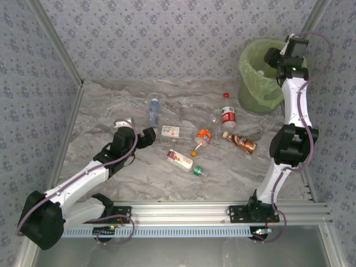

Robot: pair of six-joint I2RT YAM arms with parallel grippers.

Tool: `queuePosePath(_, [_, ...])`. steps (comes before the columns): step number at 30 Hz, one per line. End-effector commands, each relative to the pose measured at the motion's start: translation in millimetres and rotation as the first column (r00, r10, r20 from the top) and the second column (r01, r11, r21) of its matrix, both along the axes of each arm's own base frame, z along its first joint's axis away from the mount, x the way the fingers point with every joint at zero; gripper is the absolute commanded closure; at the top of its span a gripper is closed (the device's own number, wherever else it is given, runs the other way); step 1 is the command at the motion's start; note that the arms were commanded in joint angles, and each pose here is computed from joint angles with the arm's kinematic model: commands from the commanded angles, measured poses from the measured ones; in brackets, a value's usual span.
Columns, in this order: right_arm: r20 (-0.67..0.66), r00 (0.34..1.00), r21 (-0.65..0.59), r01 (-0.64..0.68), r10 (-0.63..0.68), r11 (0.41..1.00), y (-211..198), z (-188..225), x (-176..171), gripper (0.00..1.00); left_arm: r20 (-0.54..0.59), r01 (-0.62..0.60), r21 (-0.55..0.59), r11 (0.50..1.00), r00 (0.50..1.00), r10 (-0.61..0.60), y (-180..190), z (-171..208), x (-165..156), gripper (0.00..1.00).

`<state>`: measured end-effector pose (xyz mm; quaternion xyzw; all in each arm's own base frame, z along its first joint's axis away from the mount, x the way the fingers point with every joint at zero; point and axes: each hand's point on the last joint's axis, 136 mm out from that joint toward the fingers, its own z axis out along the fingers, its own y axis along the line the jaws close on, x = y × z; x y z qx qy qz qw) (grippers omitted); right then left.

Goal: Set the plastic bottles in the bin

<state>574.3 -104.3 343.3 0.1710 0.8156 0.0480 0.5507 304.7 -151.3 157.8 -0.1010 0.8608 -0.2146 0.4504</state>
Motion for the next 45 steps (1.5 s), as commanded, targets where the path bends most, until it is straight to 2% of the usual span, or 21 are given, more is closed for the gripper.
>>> queuePosePath(1, [0.018, 1.0, -0.019, 0.015, -0.014, 1.0, 0.8, 20.8, -10.5, 0.44, 0.017, -0.009, 0.018, 1.0, 1.0, 0.009, 5.9, 2.3, -0.4, 0.01])
queuePosePath(11, [0.072, 0.997, -0.047, -0.007, 0.01, 0.999, 16.1, 46.3, -37.0, 0.38, 0.032, 0.017, 0.003, 1.0, 0.999, -0.017, 1.2, 4.0, -0.9, 0.01])
queuePosePath(16, [0.091, 0.995, -0.072, -0.036, 0.043, 0.997, 30.7, 58.9, -64.4, 0.34, 0.03, 0.004, 0.011, 1.0, 1.0, -0.004, 3.0, 2.0, 0.9, 0.01])
queuePosePath(23, [0.027, 0.984, -0.092, -0.171, 0.174, 0.981, 69.7, 45.6, -119.2, 0.33, 0.036, 0.001, 0.002, 1.0, 0.999, -0.001, 1.2, 0.1, 3.8, 0.01])
queuePosePath(28, [-0.115, 0.925, -0.111, -0.375, 0.363, 0.92, 120.9, 8.7, -150.0, 0.33, 0.04, 0.003, 0.007, 1.0, 0.999, -0.003, -0.4, -0.4, 6.8, 0.01])
queuePosePath(32, [-0.268, 0.867, -0.158, -0.47, 0.42, 0.869, 156.8, -34.2, -160.7, 0.32, 0.038, -0.003, -0.005, 1.0, 0.999, 0.003, -1.5, -1.7, 8.4, 0.01])
queuePosePath(35, [-0.351, 0.843, -0.164, -0.483, 0.407, 0.86, 170.4, -67.8, -157.5, 0.31, 0.027, -0.006, -0.007, 1.0, 1.0, 0.006, -1.7, -4.2, 8.1, 0.01])
queuePosePath(39, [-0.455, 0.803, -0.094, -0.474, 0.386, 0.876, 178.8, -113.7, -145.0, 0.29, 0.019, -0.002, 0.005, 1.0, 1.0, 0.002, -1.1, -5.8, 7.3, 0.01])
queuePosePath(43, [-0.541, 0.728, 0.005, -0.498, 0.422, 0.867, 193.0, -152.7, -135.3, 0.27, 0.0, 0.003, 0.033, 0.999, 1.0, -0.003, 0.6, -7.2, 5.4, 0.01])
queuePosePath(45, [-0.582, 0.721, -0.013, -0.471, 0.377, 0.882, 190.5, -169.9, -127.3, 0.25, -0.015, 0.002, 0.046, 0.999, 1.0, -0.001, 1.8, -8.5, 4.4, 0.01])
